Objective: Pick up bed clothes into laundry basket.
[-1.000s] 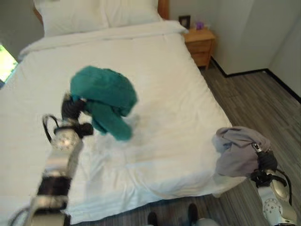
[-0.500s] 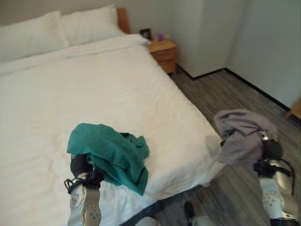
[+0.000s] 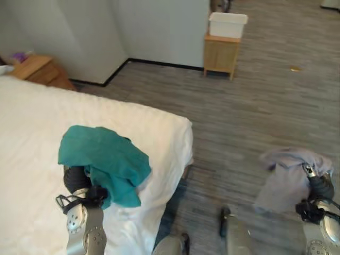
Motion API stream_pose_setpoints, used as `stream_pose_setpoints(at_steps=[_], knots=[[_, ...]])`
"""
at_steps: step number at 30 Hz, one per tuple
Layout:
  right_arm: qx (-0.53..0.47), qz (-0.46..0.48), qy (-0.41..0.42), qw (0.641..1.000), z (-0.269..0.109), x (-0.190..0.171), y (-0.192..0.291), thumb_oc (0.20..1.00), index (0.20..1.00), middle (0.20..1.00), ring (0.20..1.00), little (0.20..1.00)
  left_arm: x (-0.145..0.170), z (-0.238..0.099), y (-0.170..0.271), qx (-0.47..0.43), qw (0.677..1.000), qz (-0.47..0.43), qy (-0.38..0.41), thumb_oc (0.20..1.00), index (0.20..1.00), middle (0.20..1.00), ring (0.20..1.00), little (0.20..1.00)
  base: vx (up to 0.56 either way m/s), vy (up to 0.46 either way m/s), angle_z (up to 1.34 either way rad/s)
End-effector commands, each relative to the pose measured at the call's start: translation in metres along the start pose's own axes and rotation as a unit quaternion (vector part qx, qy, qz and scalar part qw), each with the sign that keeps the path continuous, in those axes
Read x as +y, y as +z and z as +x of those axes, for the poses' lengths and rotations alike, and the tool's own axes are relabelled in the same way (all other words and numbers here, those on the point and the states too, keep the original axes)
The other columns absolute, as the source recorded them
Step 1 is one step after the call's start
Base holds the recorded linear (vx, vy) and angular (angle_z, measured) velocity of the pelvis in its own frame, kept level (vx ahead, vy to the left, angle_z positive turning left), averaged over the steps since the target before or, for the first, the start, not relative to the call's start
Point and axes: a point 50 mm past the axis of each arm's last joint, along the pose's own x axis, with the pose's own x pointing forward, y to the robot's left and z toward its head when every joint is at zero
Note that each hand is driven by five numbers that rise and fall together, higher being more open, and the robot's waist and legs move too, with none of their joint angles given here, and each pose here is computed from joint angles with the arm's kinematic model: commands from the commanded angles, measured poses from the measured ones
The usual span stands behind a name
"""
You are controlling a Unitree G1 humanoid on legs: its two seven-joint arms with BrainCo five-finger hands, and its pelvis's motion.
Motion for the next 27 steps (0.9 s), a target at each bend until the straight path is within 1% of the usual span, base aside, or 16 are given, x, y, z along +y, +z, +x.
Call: stream_pose_setpoints(at_steps=[1, 6, 11, 13, 19, 20, 23, 26, 27], knots=[[-0.133, 0.016, 0.049, 0.99, 0.024, 0.03, 0.042, 0.2, 0.2, 0.2, 0.2, 0.2, -0.019, 0.0, 0.041, -0.081, 0.993, 0.028, -0.084, 0.2, 0.2, 0.2, 0.2, 0.2, -0.28, -0.02, -0.63], [-0.121, 0.01, 0.058, 0.991, 0.024, 0.032, 0.038, 0.2, 0.2, 0.2, 0.2, 0.2, -0.017, -0.002, 0.035, -0.065, 0.992, 0.054, -0.091, 0.2, 0.2, 0.2, 0.2, 0.2, -0.14, -0.127, -1.27], [-0.087, -0.002, 0.041, 0.995, 0.017, 0.011, 0.031, 0.2, 0.2, 0.2, 0.2, 0.2, -0.019, -0.003, 0.024, -0.045, 0.993, 0.056, -0.093, 0.2, 0.2, 0.2, 0.2, 0.2, -0.04, -0.175, 0.17], [-0.094, -0.006, 0.043, 0.995, 0.023, 0.011, 0.035, 0.2, 0.2, 0.2, 0.2, 0.2, -0.027, 0.0, 0.024, -0.051, 0.992, 0.053, -0.101, 0.2, 0.2, 0.2, 0.2, 0.2, -0.13, -0.098, -0.39], [-0.069, -0.014, 0.029, 0.997, 0.018, 0.006, 0.024, 0.2, 0.2, 0.2, 0.2, 0.2, -0.031, -0.002, 0.016, -0.031, 0.99, 0.075, -0.117, 0.2, 0.2, 0.2, 0.2, 0.2, 0.01, 0.008, -0.21], [0.037, -0.062, 0.04, 0.997, 0.015, 0.006, -0.013, 0.2, 0.2, 0.2, 0.2, 0.2, -0.014, 0.004, 0.002, 0.011, 0.974, 0.202, -0.103, 0.2, 0.2, 0.2, 0.2, 0.2, 0.01, 0.036, -0.25], [0.038, -0.067, 0.053, 0.996, 0.018, 0.011, -0.013, 0.2, 0.2, 0.2, 0.2, 0.2, -0.007, -0.004, -0.009, 0.041, 0.975, 0.196, -0.091, 0.2, 0.2, 0.2, 0.2, 0.2, 0.0, 0.007, -0.04], [0.04, -0.067, 0.047, 0.996, 0.018, 0.009, -0.014, 0.2, 0.2, 0.2, 0.2, 0.2, -0.004, -0.007, -0.011, 0.049, 0.975, 0.198, -0.087, 0.2, 0.2, 0.2, 0.2, 0.2, 0.02, 0.012, -0.04], [0.039, -0.073, 0.05, 0.995, 0.019, 0.01, -0.013, 0.2, 0.2, 0.2, 0.2, 0.2, -0.001, -0.005, -0.008, 0.042, 0.973, 0.214, -0.079, 0.2, 0.2, 0.2, 0.2, 0.2, 0.0, 0.0, 0.0]])
